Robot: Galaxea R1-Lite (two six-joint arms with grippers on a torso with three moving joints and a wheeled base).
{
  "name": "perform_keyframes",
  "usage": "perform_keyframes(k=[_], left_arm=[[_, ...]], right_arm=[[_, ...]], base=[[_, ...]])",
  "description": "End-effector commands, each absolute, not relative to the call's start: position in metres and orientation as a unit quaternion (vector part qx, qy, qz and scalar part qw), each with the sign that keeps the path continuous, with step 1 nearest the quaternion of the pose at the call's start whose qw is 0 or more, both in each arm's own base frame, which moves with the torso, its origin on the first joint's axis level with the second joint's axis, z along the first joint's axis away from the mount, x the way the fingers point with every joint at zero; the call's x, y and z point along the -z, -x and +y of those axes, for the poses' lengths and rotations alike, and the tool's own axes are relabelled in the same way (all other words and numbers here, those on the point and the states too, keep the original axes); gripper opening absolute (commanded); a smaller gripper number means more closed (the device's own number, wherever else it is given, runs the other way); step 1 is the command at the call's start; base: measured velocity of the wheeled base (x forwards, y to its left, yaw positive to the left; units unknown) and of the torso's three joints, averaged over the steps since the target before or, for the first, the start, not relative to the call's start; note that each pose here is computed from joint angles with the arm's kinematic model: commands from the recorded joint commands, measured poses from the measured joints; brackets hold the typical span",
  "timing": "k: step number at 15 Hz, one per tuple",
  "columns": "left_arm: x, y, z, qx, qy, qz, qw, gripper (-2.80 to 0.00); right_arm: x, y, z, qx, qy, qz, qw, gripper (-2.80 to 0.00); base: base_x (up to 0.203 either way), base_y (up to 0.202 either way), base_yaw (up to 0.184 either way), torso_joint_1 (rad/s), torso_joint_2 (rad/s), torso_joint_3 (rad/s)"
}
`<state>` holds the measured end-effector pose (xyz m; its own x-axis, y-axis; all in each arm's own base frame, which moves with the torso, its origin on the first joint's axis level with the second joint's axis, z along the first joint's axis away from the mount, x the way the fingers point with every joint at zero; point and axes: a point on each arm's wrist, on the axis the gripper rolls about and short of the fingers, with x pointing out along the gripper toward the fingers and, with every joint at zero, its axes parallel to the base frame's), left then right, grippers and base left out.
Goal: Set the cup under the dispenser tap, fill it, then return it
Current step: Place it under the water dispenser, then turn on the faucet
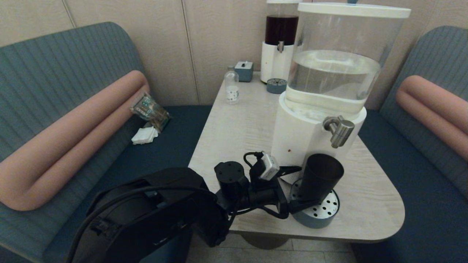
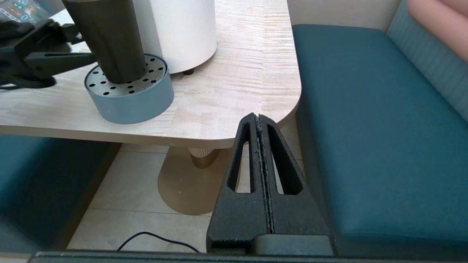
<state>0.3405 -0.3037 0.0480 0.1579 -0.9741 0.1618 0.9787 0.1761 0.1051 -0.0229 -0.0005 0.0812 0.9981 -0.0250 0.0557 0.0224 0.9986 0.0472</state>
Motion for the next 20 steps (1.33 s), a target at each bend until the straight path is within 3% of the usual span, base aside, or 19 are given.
perform_keyframes(k=[1, 10, 18, 19, 20], left_arm=[[-0.059, -0.333, -0.299, 0.645, 0.011, -0.101, 0.757, 0.00], [-0.083, -0.304, -0.256, 0.629, -0.004, -0.072, 0.774, 0.00], [-0.138, -0.250, -0.165, 0.539, -0.012, -0.073, 0.839, 0.00], [-0.143, -0.241, -0.154, 0.524, -0.011, -0.074, 0.849, -2.80], [-0.148, -0.231, -0.142, 0.506, -0.009, -0.074, 0.859, -2.80]], right_arm=[[-0.077, 0.022, -0.001, 0.012, -0.023, -0.022, 0.999, -2.80], [-0.077, 0.022, -0.001, 0.012, -0.023, -0.021, 0.999, -2.80], [-0.077, 0.022, -0.001, 0.012, -0.023, -0.022, 0.999, -2.80], [-0.077, 0.022, -0.001, 0.013, -0.023, -0.021, 0.999, -2.80], [-0.077, 0.022, -0.001, 0.013, -0.023, -0.022, 0.999, -2.80]], base=[[0.000, 0.000, 0.000, 0.000, 0.00, 0.000], [0.000, 0.000, 0.000, 0.000, 0.00, 0.000], [0.000, 0.000, 0.000, 0.000, 0.00, 0.000], [0.000, 0.000, 0.000, 0.000, 0.00, 0.000], [0.000, 0.000, 0.000, 0.000, 0.00, 0.000]])
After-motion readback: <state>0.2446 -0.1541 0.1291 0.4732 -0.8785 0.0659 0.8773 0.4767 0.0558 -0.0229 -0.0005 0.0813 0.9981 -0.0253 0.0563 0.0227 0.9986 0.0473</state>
